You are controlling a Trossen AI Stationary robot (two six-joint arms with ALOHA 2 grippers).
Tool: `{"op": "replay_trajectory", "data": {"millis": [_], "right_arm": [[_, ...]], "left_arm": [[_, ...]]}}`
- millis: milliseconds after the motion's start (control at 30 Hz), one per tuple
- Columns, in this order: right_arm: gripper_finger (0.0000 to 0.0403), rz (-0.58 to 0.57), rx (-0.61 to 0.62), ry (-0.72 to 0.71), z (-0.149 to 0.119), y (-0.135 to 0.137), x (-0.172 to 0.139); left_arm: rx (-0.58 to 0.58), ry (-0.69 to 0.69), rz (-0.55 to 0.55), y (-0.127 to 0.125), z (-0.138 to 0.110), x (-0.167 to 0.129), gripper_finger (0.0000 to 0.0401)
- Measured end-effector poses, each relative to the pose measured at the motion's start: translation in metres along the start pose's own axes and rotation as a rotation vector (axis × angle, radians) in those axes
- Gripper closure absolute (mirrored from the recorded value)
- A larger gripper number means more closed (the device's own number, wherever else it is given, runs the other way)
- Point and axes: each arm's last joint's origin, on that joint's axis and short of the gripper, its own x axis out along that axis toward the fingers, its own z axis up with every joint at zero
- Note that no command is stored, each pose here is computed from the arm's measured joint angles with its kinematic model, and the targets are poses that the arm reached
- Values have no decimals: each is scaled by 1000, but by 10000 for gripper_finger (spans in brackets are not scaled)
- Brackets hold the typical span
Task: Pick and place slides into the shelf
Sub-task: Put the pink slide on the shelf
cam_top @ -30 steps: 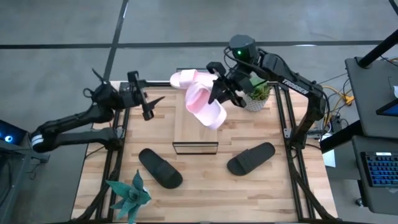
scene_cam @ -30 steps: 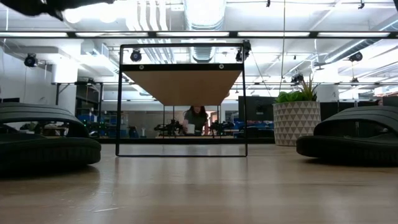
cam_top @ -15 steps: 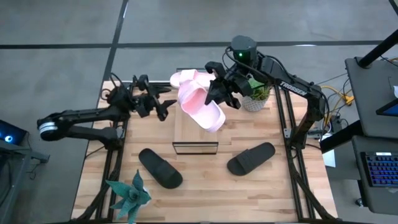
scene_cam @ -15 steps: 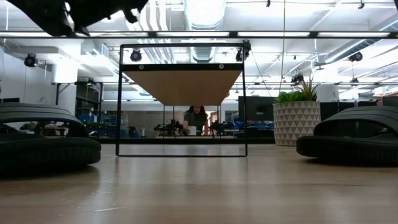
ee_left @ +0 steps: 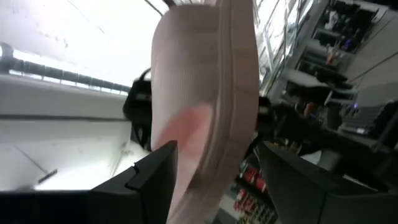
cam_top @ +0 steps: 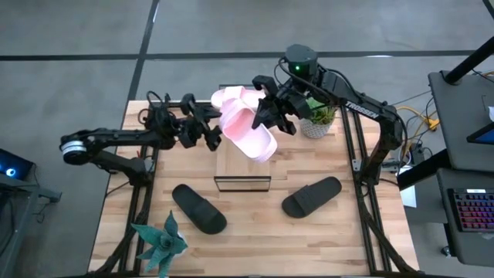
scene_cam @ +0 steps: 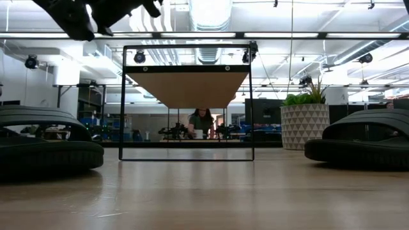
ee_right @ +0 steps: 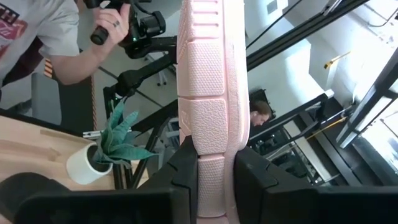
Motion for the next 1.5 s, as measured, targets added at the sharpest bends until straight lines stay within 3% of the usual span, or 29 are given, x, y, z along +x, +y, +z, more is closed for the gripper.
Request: {"op": "replay_trajectory", "data": {"millis": [167,600,700,833,1000,1233,1500], "right_arm": [[350,0,0,1,0,0,0],[350,-1,27,-2,0,0,0],[344,-17,82,14,4,-4,-1],[295,-90,155,105,12,-12,-3],[256,-174,157,209,18,-19,-6],[243,-374,136,486,31,-27,-15],[250,-413,107,651,57,-24,-30]], "left_arm": [[-11,-24,-4,-1,3,6,217],[-44,-13,13,1,6,10,374],[-67,31,27,5,8,9,377],[-62,45,44,12,12,7,377],[-70,109,53,19,18,2,377],[-78,191,80,30,32,-14,378],[-71,287,45,42,52,-35,378]]}}
